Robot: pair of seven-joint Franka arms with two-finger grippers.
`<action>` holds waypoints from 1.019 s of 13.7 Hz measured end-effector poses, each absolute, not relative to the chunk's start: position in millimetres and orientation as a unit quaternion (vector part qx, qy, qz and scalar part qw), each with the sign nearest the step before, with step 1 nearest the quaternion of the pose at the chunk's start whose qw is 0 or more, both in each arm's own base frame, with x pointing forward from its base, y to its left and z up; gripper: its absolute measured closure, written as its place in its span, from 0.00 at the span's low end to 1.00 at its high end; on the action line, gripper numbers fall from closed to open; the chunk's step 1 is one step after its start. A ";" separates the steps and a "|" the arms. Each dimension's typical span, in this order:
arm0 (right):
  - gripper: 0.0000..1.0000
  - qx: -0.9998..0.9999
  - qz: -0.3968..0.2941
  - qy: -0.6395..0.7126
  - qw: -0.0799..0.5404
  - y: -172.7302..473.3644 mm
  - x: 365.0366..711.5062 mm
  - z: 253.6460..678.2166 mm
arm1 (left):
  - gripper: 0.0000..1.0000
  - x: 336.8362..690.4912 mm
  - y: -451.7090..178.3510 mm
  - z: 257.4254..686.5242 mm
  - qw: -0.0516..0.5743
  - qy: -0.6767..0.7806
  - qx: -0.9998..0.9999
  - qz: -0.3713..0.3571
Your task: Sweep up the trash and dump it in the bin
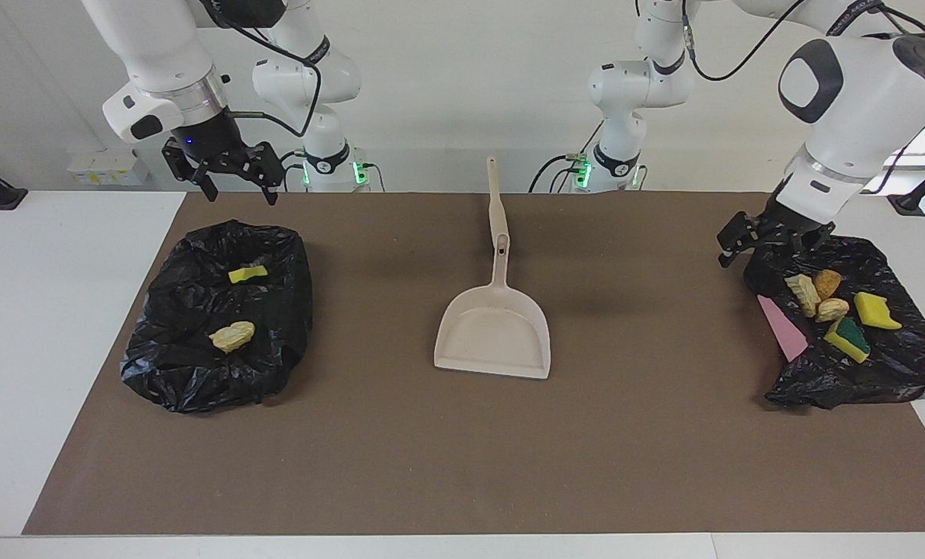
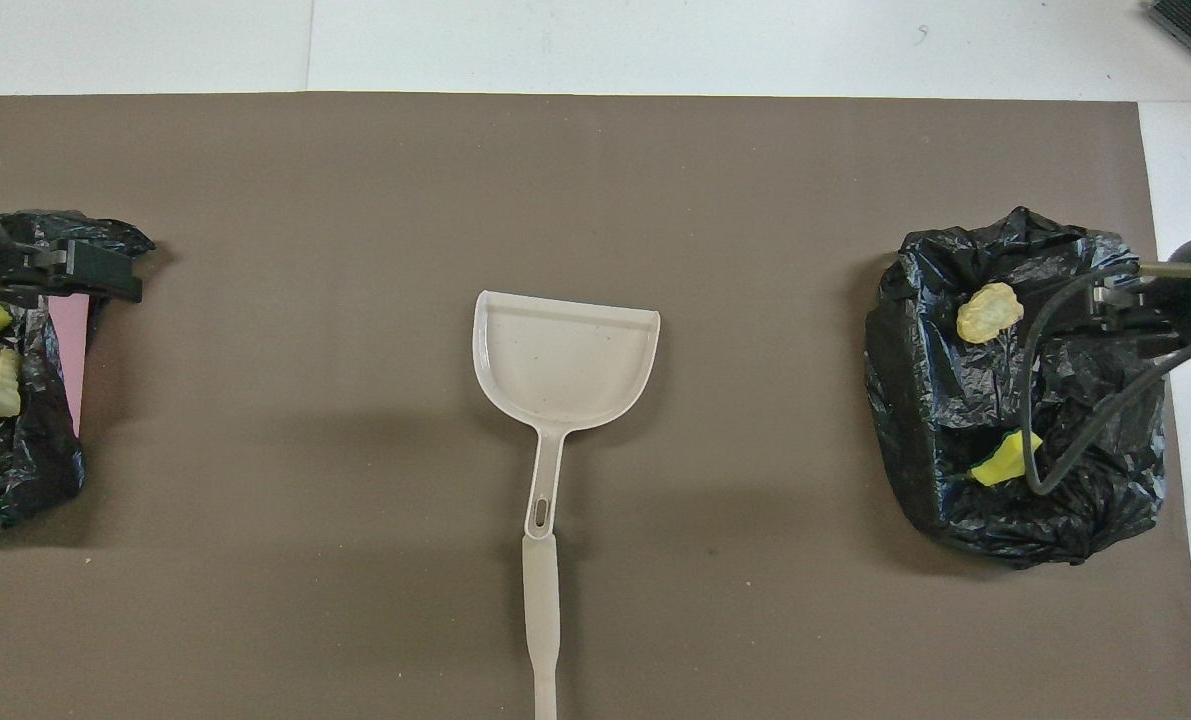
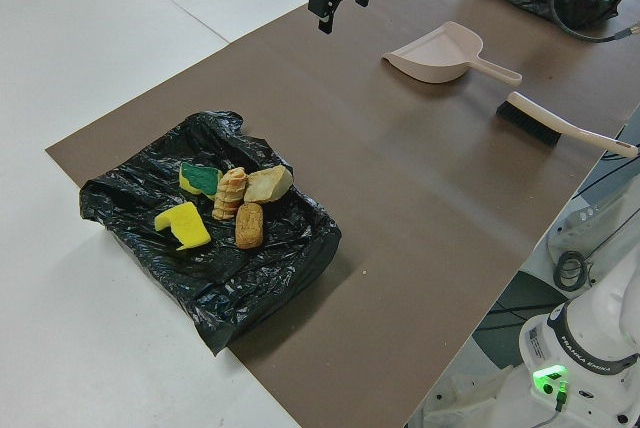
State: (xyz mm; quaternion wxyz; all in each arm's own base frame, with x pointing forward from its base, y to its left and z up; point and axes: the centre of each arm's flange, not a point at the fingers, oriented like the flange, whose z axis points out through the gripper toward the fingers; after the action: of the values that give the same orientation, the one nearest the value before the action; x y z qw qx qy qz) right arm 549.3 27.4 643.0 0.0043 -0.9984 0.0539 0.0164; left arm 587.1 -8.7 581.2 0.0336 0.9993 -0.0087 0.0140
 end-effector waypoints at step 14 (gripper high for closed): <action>0.00 -0.998 0.016 0.054 0.004 27.1 549.3 643.0 | 0.00 538.1 -7.7 627.9 0.025 -0.018 0.999 -0.035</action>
State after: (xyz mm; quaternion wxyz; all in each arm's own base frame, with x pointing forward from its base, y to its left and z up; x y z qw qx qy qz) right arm 549.3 27.1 643.0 0.0044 -0.9984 0.0541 0.0164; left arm 538.1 -7.7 627.9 0.0245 0.9989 -0.0176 -0.0352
